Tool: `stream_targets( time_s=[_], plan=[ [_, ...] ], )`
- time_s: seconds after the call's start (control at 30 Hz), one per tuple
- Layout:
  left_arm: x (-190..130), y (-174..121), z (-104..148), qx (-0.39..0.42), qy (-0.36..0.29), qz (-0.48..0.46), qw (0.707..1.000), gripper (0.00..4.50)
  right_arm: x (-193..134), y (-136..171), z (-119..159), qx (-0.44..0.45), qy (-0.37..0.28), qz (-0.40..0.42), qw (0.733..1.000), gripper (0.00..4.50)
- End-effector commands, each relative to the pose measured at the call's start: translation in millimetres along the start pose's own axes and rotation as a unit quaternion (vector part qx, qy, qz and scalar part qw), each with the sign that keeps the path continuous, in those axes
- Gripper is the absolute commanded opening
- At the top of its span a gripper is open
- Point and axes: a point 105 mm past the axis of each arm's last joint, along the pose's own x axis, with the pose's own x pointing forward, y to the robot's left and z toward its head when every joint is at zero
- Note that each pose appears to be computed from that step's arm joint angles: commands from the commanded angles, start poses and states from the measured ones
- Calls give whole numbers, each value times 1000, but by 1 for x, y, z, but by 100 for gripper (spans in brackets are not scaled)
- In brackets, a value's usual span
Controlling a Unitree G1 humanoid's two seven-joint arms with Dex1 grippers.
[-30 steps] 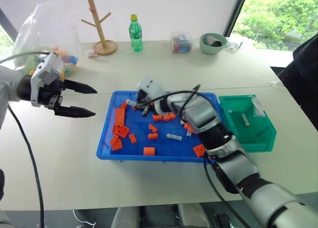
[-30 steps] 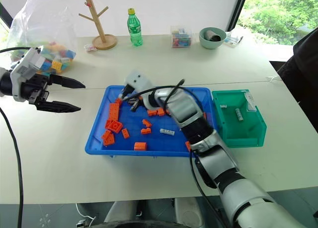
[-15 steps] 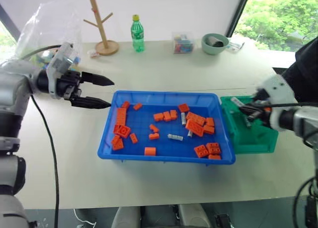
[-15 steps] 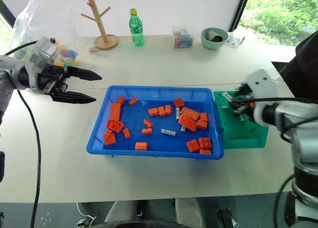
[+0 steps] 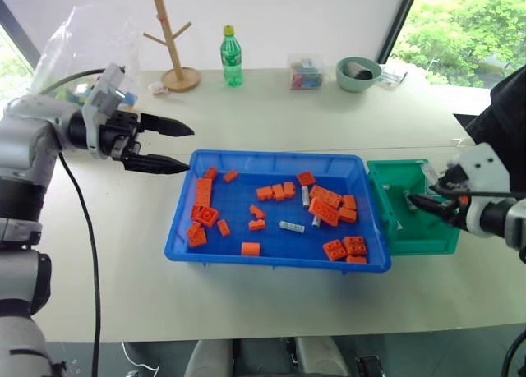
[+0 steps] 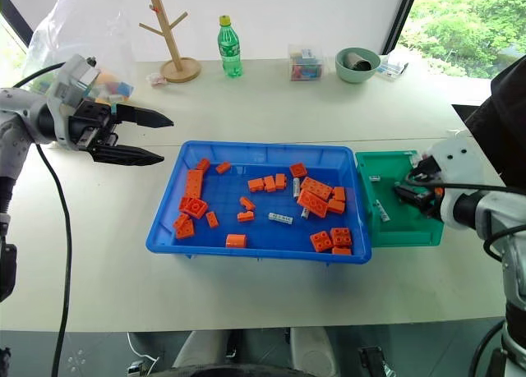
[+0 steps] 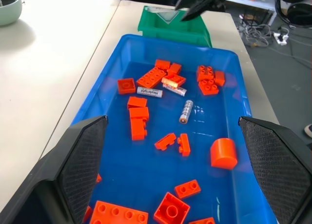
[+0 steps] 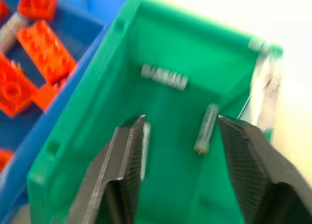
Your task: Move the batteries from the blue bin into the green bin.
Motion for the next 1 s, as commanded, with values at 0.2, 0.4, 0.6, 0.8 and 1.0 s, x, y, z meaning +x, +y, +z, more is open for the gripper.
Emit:
stream_targets(
  time_s=[0.2,0.4,0.6,0.8,1.0],
  plan=[
    [-6,-5,10,25,7,4,1000,450,11,66,97,-21,-146,175,973,241],
    [-6,-6,10,26,11,2,1000,450,29,136,73,-129,-80,315,937,241],
    [-6,-9,8,22,17,-1,1000,450,48,172,26,-219,-5,361,906,241],
    [-5,-12,8,21,20,-5,1000,450,66,183,13,-243,9,360,901,241],
    [-5,-13,8,21,20,-6,1000,450,72,193,1,-243,21,374,895,241]
  ],
)
